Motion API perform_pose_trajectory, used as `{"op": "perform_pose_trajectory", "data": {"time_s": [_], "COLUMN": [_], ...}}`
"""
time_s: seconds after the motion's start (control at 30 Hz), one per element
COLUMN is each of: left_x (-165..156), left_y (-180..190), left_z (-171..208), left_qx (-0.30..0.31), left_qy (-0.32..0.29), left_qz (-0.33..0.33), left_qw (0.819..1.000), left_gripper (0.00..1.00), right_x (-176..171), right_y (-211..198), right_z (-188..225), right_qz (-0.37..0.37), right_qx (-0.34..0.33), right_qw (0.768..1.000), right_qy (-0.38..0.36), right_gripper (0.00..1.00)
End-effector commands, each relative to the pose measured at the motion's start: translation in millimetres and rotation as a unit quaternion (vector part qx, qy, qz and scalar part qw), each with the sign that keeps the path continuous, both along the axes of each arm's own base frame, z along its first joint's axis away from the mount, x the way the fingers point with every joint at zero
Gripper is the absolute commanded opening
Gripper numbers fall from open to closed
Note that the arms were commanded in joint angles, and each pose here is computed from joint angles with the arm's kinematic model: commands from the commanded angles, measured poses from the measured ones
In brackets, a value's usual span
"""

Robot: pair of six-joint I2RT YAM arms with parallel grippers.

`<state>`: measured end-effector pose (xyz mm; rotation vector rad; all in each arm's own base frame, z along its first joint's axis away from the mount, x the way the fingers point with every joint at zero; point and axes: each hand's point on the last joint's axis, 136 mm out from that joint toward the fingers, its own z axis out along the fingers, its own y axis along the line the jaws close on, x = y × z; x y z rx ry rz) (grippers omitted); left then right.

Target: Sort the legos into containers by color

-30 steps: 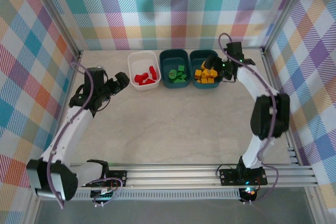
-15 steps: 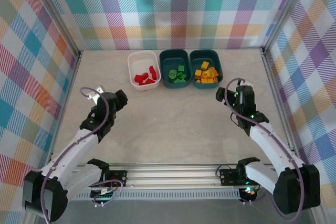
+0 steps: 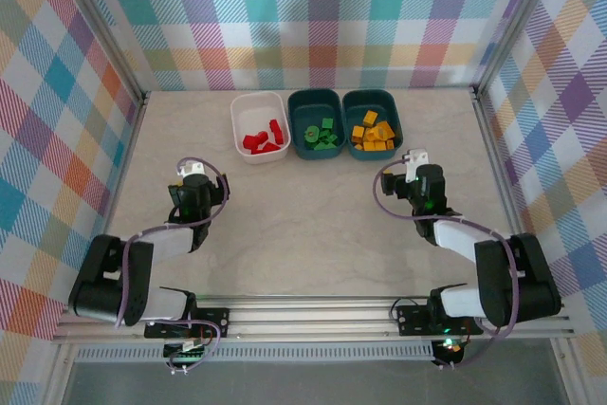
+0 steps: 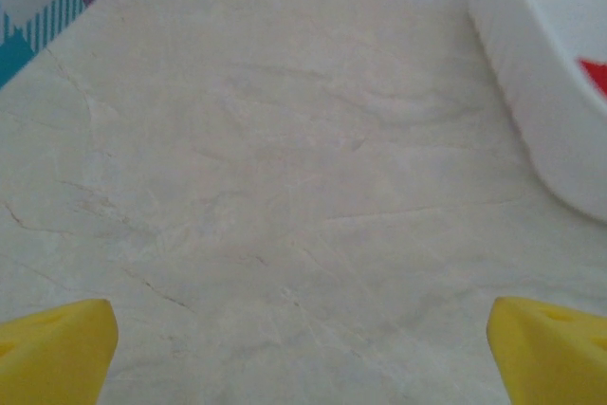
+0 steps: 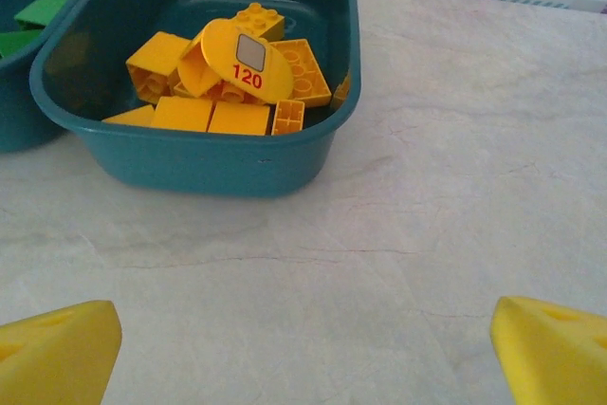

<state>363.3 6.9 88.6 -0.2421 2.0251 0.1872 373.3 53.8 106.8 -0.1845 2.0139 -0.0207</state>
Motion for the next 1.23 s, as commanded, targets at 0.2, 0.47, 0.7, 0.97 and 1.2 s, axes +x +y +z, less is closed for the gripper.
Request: {"op": "perform_pose_trajectory", "data": {"time_s": [0.2, 0.47, 0.7, 0.97, 1.2], "left_x": [31.0, 31.5, 31.3, 31.5, 32.6], "left_y": [-5.3, -4.9, -5.5, -5.9, -11.5], "left_z": [-7.8, -7.4, -7.0, -7.1, -8.4], "left_qx": [-0.014, -0.015, -0.015, -0.015, -0.022], "left_qy": [-0.036, -0.037, -0.037, -0.037, -0.032], "left_qz": [-0.045, -0.046, -0.046, -0.047, -0.070], "left_qw": [0.998, 0.998, 0.998, 0.998, 0.997], "left_gripper": [1.00, 1.00, 1.00, 1.00, 1.00], "right_x": [11.3, 25.2, 24.5, 24.6, 24.1], "right_y": [-24.3, -35.9, -35.7, -35.3, -35.3], "right_z": [-2.7, -15.3, -15.2, -14.0, -14.9], "right_qz": [-0.024, -0.026, -0.026, -0.025, -0.025], "right_qx": [0.042, 0.090, 0.089, 0.089, 0.090], "right_qw": [0.993, 0.995, 0.995, 0.995, 0.995], "right_qy": [-0.110, -0.031, -0.031, -0.033, -0.032], "right_gripper": [1.00, 1.00, 1.00, 1.00, 1.00]}}
